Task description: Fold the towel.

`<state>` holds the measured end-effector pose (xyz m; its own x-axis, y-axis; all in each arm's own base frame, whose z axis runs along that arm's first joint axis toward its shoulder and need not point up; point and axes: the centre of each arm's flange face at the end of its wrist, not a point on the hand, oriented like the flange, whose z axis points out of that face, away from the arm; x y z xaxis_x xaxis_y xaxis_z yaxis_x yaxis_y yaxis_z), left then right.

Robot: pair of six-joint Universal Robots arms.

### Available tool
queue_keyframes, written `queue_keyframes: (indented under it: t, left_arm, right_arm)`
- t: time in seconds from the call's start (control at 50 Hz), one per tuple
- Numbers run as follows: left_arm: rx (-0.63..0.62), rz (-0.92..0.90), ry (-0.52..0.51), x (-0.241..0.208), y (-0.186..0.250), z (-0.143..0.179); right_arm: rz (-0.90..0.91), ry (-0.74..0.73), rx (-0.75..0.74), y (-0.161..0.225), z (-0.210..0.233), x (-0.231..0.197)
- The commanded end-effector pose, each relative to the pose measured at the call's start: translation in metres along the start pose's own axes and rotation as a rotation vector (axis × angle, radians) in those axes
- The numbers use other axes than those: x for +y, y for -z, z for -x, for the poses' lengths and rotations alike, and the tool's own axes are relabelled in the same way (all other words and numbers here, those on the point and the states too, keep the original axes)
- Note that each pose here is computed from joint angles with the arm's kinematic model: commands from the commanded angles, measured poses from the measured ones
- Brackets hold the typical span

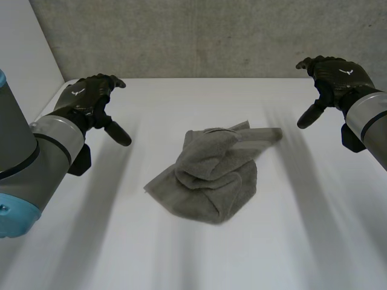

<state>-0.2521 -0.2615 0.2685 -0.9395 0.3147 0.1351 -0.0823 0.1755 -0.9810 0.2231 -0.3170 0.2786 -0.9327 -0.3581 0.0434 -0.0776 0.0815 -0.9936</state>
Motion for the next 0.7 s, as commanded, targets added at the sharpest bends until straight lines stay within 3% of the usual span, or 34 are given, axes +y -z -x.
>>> queue_keyframes:
  t: [0.02,0.16,0.2,0.26,0.48,0.7]
  left_arm:
    - [0.003,0.002,-0.002,0.001,-0.001,-0.001]
    - [0.074,0.018,-0.006,0.012,-0.004,-0.012]
    - [0.156,0.045,-0.006,0.025,-0.009,-0.026]
    - [0.217,0.077,0.005,0.041,-0.016,-0.036]
    - [0.311,0.192,0.038,0.095,-0.046,-0.059]
    - [0.316,0.264,0.038,0.13,-0.053,-0.067]
  right_arm:
    - [-0.01,0.0,-0.008,-0.002,0.0,-0.001]
    - [-0.056,0.023,-0.18,-0.006,0.014,-0.006]
    - [-0.049,0.037,-0.341,-0.014,0.028,0.003]
    - [-0.033,0.034,-0.454,-0.031,0.036,0.017]
    - [0.066,0.007,-0.587,-0.087,0.067,0.089]
    - [0.139,-0.01,-0.668,-0.097,0.097,0.14]
